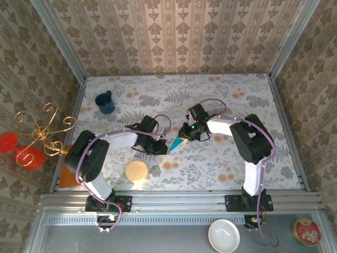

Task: Fold a paper plane with a square sheet of paper (pick it up from the middle)
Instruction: Fold the wing for the fifth time at the center of the table.

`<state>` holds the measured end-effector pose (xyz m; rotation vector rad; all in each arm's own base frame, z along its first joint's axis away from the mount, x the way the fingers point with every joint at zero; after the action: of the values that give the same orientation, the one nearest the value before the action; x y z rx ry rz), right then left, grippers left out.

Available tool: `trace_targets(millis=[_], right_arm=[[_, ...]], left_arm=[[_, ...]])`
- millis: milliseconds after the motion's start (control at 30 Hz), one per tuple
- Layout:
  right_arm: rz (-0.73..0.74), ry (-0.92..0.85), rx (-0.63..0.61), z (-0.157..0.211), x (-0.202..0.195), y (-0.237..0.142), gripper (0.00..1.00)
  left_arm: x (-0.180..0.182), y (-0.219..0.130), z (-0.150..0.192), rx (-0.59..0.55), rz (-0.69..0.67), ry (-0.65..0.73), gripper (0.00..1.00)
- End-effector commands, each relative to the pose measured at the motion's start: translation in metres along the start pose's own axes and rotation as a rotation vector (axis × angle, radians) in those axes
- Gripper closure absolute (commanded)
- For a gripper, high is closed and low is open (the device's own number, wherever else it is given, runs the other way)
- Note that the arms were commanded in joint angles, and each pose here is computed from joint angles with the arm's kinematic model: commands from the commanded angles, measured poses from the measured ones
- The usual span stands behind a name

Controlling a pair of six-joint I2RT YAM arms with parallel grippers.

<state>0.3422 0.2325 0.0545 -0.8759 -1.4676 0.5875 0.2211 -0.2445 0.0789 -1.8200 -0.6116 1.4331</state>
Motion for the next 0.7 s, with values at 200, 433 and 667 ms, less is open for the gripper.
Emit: trace_targets(millis=[200, 433, 667], right_arm=[[0.122, 0.055, 0.043, 0.01, -0.032, 0.01, 0.8], [0.103, 0.051, 0.041, 0.008, -0.027, 0.008, 0.8], [0.046, 0.017, 0.018, 0.0, -0.011, -0.001, 0.8]], left_arm=[[-0.025, -0.004, -0.04, -0.119, 0.045, 0.035, 1.0], [-0.024, 0.017, -0.053, -0.102, 0.059, 0.011, 1.0], [-0.011, 0.029, -0.048, -0.07, 0.017, -0.035, 1.0]])
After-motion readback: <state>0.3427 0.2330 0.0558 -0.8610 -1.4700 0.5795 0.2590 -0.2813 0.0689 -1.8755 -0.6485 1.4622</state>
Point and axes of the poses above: each hand's point on the last joint's axis, 136 mm out from that joint toward the fingers, its own y axis out along the fingers, its own x axis along the line the jaws close on, z = x × y, the point moved 5 cm from there along -y, back along the fingers, and after that the axes turned 1 degree about -y, right-handed, at the moved point
